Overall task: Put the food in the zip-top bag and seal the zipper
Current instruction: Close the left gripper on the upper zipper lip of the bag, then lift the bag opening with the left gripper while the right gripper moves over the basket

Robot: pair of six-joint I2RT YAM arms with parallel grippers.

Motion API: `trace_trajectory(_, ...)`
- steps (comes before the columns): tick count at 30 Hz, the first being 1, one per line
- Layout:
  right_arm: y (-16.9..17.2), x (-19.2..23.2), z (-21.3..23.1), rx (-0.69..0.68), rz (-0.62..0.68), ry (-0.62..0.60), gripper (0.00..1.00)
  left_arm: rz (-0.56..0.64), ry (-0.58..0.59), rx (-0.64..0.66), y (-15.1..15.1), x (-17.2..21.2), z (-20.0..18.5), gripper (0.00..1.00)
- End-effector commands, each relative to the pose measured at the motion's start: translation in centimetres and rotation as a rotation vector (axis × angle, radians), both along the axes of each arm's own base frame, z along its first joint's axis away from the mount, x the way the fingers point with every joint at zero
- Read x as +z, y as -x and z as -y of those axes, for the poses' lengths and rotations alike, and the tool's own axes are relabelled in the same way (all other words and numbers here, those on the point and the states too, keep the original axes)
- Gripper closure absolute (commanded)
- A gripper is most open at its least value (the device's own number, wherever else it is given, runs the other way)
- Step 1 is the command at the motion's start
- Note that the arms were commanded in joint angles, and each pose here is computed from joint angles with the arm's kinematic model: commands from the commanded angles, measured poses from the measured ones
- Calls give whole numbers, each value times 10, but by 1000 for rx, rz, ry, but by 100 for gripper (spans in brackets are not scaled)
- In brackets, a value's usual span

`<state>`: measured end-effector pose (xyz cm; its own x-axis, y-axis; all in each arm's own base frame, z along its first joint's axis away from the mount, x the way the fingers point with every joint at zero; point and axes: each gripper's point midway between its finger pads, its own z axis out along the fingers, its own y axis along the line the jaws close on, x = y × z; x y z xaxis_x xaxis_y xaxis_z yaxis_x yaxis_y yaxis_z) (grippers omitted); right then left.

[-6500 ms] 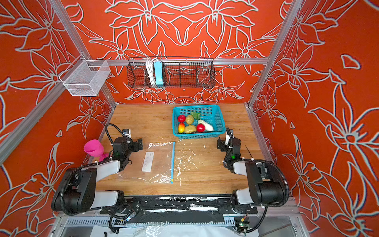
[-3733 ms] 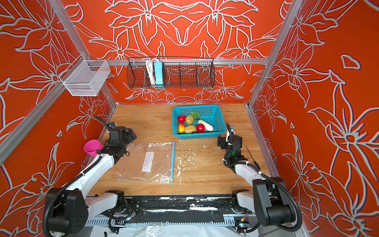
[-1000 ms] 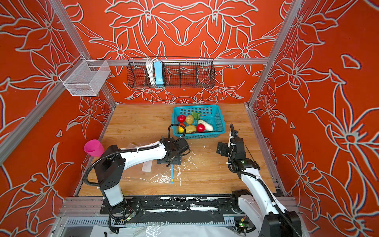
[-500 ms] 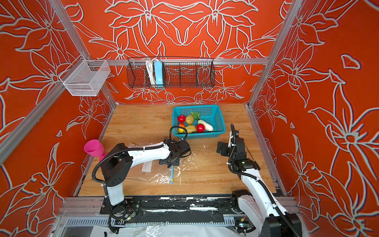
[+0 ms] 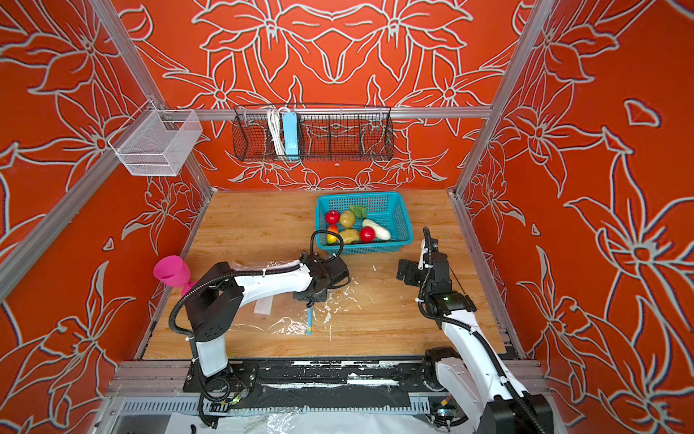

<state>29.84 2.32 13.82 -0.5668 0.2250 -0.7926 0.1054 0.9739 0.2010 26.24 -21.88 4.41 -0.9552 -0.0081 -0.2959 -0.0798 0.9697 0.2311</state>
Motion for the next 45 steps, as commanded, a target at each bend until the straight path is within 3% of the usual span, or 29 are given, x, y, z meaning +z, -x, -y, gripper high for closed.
trace_trajectory(1,4,-5,-2,2,-10,-14,2,12,-42,10,0,0,-5,75)
trace_trajectory(6,3,-4,-2,1,-8,-13,2,21,-56,8,0,2,-8,100)
trace_trajectory(17,3,-3,-6,19,-9,-22,2,52,-65,0,-3,17,-12,100)
trace_trajectory(23,1,16,-4,23,22,-3,2,127,-72,-37,-9,56,-19,100)
trace_trajectory(33,0,43,-5,24,27,-11,2,228,3,-142,-19,107,-19,100)
trace_trajectory(45,-21,57,5,-61,-94,29,2,286,219,-89,-55,146,-51,100)
